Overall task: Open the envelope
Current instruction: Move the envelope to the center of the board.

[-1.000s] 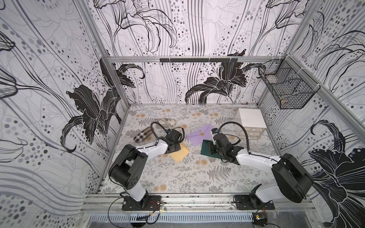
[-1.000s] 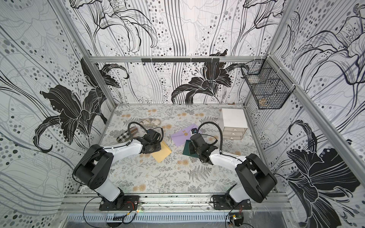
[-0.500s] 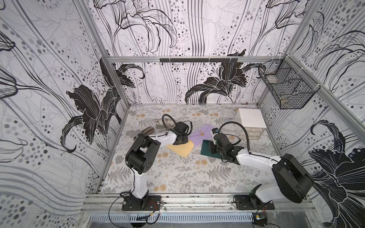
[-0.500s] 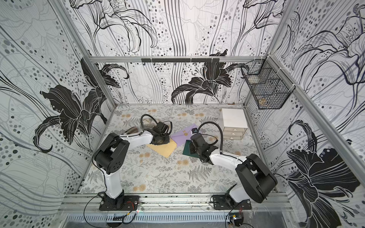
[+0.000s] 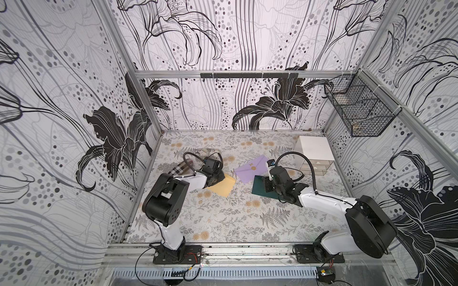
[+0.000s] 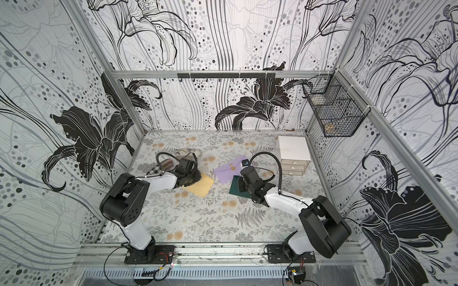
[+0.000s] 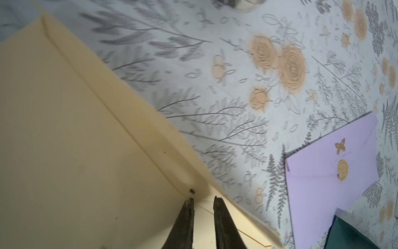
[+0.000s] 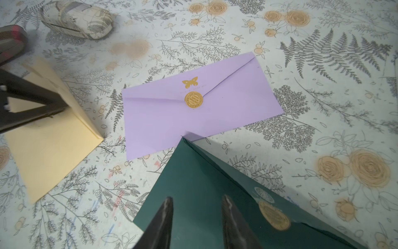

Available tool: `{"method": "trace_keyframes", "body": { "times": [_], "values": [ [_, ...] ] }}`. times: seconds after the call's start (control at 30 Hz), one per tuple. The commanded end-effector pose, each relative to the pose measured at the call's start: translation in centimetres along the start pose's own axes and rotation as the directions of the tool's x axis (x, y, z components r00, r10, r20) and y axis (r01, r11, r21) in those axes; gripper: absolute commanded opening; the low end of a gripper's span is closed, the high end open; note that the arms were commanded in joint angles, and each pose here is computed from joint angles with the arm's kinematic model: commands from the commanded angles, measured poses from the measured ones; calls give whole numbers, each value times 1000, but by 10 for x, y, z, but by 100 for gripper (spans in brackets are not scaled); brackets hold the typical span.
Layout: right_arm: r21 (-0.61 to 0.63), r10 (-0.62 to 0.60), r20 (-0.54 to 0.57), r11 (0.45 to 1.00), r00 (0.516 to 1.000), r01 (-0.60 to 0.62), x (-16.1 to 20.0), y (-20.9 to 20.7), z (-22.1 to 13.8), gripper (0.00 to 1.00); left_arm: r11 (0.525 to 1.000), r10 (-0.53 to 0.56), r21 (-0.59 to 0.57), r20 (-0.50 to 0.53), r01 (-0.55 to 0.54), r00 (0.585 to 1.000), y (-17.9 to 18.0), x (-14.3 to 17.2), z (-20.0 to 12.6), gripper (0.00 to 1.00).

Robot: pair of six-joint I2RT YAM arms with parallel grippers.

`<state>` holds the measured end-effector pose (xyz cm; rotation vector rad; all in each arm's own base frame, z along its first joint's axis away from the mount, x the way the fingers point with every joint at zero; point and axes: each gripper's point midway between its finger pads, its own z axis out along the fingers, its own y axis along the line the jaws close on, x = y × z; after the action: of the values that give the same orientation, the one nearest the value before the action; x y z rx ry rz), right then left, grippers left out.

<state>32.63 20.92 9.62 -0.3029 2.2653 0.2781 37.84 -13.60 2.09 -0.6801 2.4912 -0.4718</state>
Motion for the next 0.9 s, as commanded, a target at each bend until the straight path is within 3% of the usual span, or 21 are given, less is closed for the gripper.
{"method": "trace_keyframes", "body": {
  "times": [0.0, 0.17, 0.3, 0.57, 0.67, 0.87],
  "values": [
    [-11, 5, -4, 1000, 1000, -5, -1, 0, -1, 40, 993, -114, 14, 60, 114, 992, 12, -2, -9, 22],
    [-42, 11, -15, 999, 1000, -12, 1, 5, 0, 40, 997, -76, -7, 64, 77, 995, 8, -11, -11, 22],
    [-116, 37, -36, 992, 999, -41, 13, 13, -10, 40, 997, -37, 67, 80, 32, 996, -19, -26, -21, 24],
    [-85, 208, -253, 968, 945, -236, 42, 16, -29, 40, 953, 99, 268, 168, -142, 981, -89, -60, -72, 49],
    [-43, 256, -279, 959, 926, -279, 51, 12, -25, 40, 948, 146, 250, 214, -199, 966, -87, -64, -74, 49],
    [52, 314, -334, 948, 889, -315, 53, 8, -13, 40, 928, 139, 292, 300, -230, 944, -67, -51, -75, 48]
  ]
}}
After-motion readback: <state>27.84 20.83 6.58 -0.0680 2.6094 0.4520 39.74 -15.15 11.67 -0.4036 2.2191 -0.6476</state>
